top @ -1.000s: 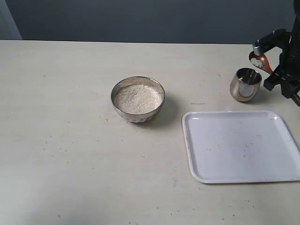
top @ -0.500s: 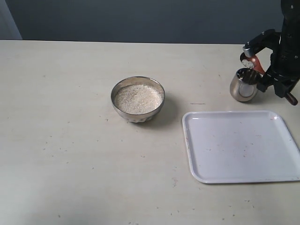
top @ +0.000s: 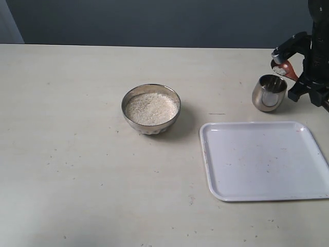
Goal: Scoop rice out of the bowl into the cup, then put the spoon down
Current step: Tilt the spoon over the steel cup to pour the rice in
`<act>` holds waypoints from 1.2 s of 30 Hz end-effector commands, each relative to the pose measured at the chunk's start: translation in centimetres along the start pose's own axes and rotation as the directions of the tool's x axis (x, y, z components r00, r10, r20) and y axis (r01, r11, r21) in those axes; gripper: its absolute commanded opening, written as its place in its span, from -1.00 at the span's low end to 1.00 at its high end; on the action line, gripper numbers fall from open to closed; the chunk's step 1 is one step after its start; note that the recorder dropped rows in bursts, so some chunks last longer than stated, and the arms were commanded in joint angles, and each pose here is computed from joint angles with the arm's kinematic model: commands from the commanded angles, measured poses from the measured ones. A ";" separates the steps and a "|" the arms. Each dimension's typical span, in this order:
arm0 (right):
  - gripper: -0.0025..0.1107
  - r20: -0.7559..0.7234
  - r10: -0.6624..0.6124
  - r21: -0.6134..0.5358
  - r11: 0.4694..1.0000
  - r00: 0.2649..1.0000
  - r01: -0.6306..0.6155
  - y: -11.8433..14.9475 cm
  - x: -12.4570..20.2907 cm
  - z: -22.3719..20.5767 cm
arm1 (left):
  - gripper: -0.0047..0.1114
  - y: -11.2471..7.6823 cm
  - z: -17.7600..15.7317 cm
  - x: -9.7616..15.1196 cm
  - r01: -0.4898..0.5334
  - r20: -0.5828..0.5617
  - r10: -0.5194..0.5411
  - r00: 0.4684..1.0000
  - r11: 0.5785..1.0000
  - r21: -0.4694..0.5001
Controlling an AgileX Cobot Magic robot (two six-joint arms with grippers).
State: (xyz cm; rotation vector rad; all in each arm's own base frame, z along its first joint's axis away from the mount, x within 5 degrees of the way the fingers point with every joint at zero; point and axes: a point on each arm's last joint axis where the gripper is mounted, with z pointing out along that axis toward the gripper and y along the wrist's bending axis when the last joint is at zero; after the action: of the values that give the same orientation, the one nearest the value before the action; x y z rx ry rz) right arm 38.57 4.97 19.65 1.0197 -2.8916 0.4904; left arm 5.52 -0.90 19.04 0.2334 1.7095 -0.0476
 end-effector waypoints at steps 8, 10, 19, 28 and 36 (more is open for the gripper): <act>-0.97 -0.026 0.024 0.022 0.999 0.999 -0.023 -0.3 0.3 0.0 | -0.91 0.0 -0.1 -0.2 0.005 0.010 -0.005 1.000 1.000 0.003; -0.97 -0.027 0.022 0.026 0.999 0.999 -0.021 -0.3 0.3 0.0 | -0.91 0.0 -0.1 -0.2 0.005 0.010 -0.005 1.000 1.000 0.003; -0.97 -0.044 0.044 0.021 0.999 0.998 -0.044 -0.1 0.4 0.0 | -0.91 0.0 -0.1 -0.2 0.005 0.010 -0.005 1.000 1.000 0.003; -0.97 -0.073 -0.011 0.080 0.997 0.997 0.017 1.3 -0.5 -0.4 | -0.91 0.0 -0.1 -0.2 0.005 0.010 -0.005 1.000 1.000 0.003; -0.97 -0.072 0.018 0.085 0.996 0.997 -0.011 1.3 -0.5 -0.4 | -0.91 0.0 -0.1 -0.2 0.005 0.010 -0.005 1.000 1.000 0.003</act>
State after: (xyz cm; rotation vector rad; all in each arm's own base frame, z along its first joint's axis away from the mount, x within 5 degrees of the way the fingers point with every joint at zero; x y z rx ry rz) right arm 38.06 6.65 19.41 0.9905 -2.8363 0.6007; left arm 5.52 -0.90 19.04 0.2334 1.7095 -0.0476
